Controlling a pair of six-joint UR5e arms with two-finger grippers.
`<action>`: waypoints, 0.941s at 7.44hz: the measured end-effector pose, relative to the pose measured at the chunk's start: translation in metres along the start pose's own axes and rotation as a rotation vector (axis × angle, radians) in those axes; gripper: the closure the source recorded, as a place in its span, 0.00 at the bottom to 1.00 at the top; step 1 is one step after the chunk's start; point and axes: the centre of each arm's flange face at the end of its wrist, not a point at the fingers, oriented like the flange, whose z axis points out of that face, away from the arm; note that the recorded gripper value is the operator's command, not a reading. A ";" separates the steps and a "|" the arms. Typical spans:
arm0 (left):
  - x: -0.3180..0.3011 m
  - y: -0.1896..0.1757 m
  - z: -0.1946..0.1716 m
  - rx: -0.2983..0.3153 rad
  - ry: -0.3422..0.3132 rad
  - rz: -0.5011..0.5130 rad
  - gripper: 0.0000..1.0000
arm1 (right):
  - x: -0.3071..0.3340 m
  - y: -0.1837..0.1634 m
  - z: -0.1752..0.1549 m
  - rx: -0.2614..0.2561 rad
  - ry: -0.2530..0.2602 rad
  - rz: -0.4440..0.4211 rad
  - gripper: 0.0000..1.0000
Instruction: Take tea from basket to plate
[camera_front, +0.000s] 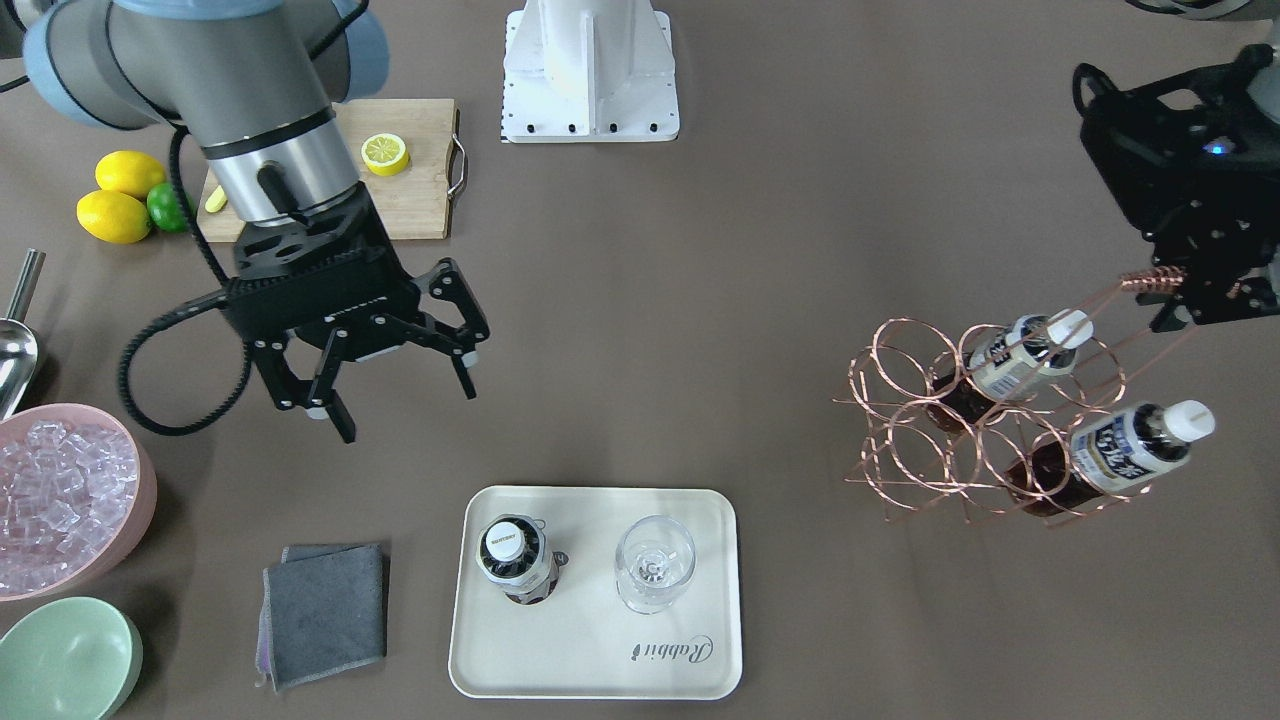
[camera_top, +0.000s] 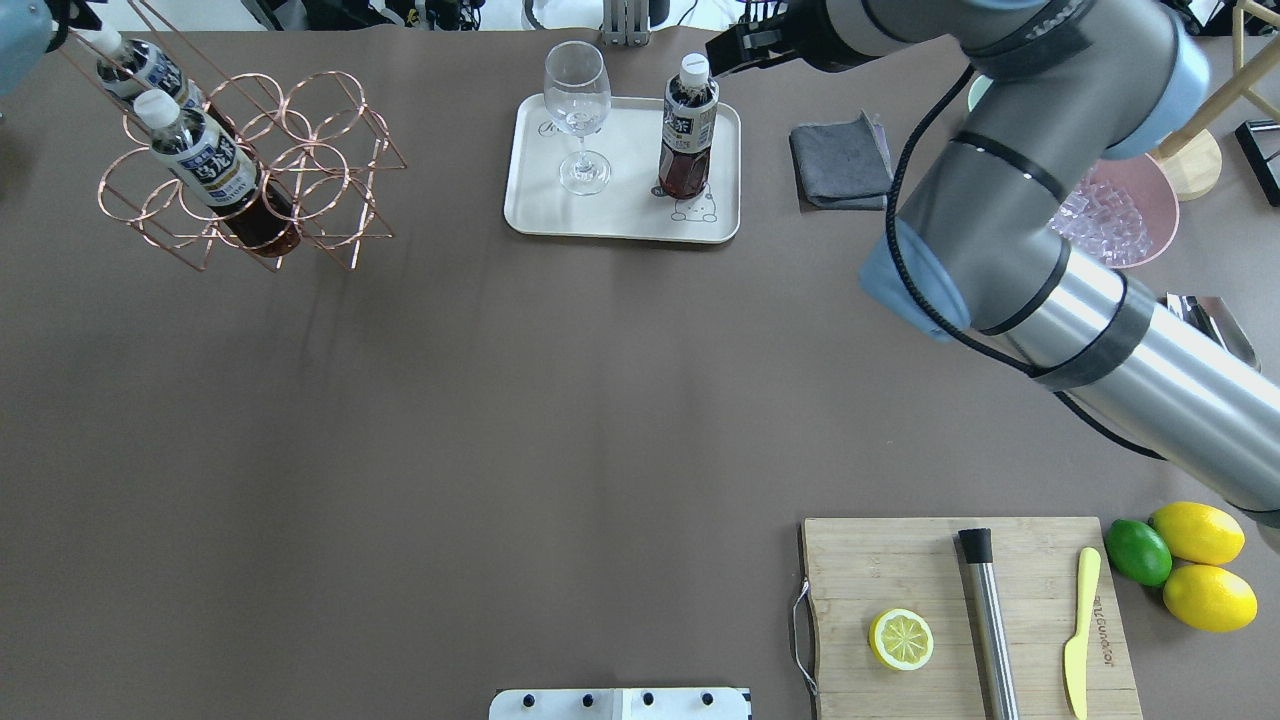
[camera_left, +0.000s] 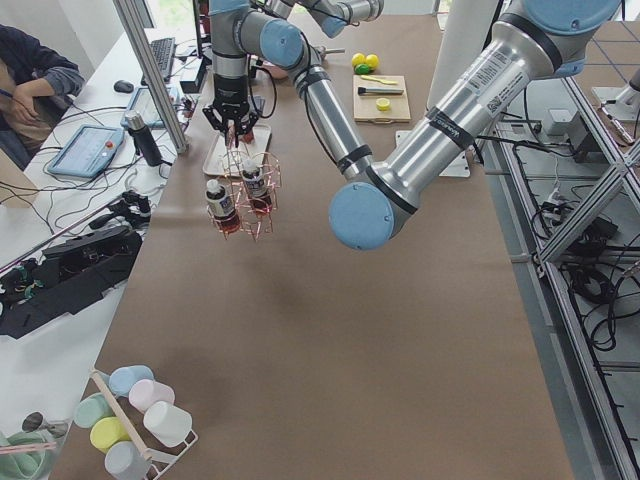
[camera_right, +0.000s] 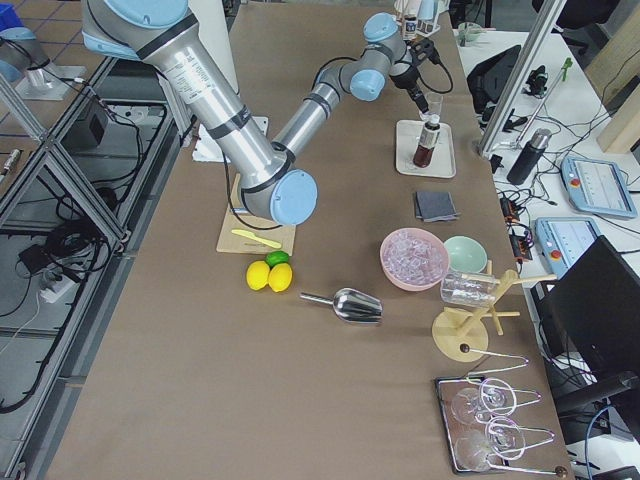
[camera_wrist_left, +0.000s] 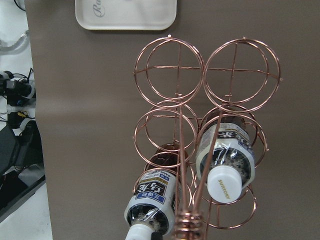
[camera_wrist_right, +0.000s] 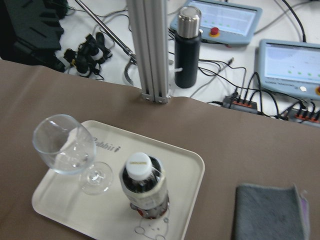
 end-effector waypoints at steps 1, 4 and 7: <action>-0.007 0.033 0.009 -0.011 0.003 -0.014 1.00 | 0.026 -0.005 -0.016 -0.083 0.059 0.047 0.00; -0.029 0.124 0.053 -0.053 0.036 -0.044 1.00 | 0.115 -0.019 -0.063 -0.313 0.259 0.178 0.00; -0.042 0.185 0.103 -0.077 0.071 -0.050 1.00 | 0.236 0.021 -0.097 -0.504 0.368 0.167 0.00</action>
